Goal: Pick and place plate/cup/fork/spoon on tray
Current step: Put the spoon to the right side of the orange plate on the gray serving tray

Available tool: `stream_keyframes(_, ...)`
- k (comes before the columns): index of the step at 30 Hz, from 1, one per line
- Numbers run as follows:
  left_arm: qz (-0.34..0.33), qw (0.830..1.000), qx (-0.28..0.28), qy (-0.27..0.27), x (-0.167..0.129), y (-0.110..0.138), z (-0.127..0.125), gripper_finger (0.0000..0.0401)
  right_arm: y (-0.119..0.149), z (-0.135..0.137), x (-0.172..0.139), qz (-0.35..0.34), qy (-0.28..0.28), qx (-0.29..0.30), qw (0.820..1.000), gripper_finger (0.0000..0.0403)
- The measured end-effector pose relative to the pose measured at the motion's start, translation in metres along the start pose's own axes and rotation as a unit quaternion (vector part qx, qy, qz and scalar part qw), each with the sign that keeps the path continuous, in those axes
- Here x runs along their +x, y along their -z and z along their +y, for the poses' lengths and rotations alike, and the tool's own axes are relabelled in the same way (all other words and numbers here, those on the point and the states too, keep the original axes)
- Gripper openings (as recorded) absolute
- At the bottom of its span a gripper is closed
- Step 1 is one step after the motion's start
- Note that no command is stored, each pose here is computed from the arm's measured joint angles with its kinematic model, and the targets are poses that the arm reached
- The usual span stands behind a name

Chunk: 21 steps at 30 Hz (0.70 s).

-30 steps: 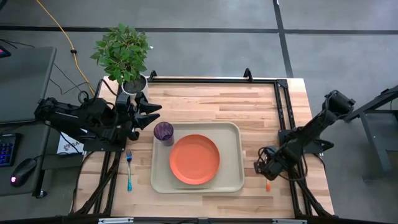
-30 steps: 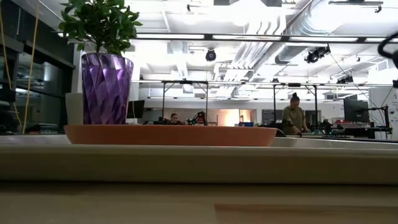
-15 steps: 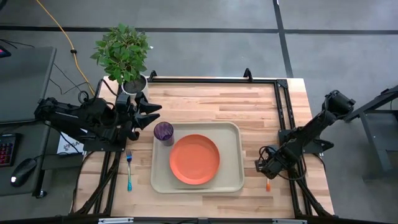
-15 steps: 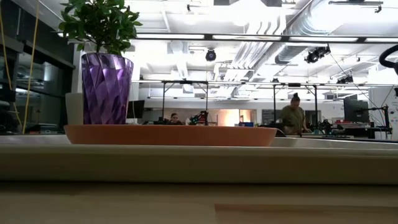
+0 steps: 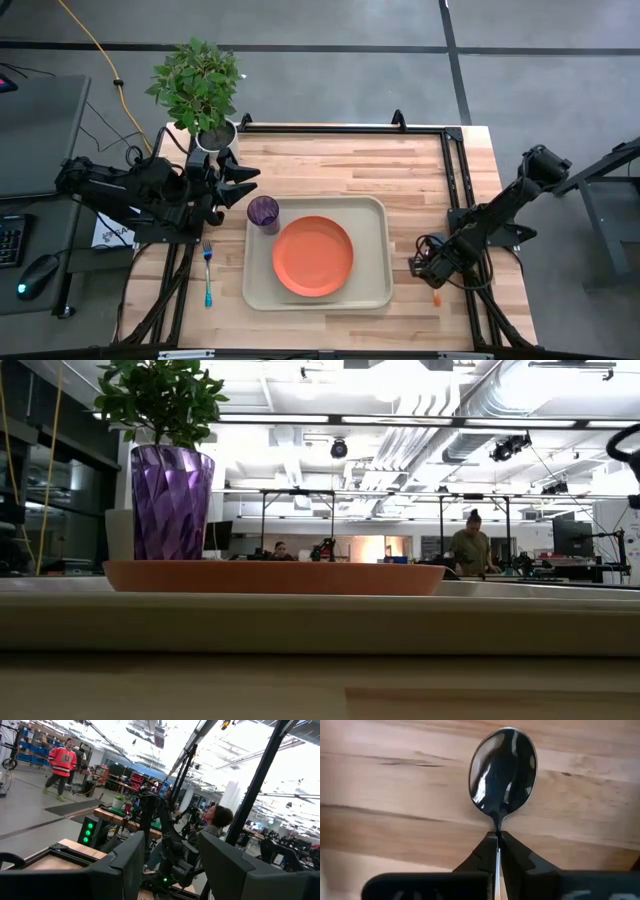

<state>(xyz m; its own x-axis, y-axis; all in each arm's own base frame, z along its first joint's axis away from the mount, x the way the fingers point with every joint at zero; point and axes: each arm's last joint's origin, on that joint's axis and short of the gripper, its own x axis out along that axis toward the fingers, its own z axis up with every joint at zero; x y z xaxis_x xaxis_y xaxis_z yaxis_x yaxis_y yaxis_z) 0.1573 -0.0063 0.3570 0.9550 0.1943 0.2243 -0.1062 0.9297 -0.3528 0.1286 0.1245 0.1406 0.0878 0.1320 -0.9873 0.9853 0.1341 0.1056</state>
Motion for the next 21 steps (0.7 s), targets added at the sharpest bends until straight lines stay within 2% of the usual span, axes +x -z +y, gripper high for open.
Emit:
stream_keyframes(9,0.0,1.0,0.0,0.0,0.0,0.0,0.0,0.017,0.006,0.01,-0.03,-0.015,-0.04,-0.031,0.999,0.0001)
stream_keyframes(15,-0.003,1.0,0.0,-0.009,0.0,0.0,0.001,0.017,0.007,0.018,-0.056,-0.037,-0.121,-0.038,0.991,0.0001)
stream_keyframes(21,-0.003,1.0,0.0,-0.009,0.0,0.0,0.001,0.017,-0.002,0.037,-0.068,-0.061,-0.198,-0.041,0.977,0.0)
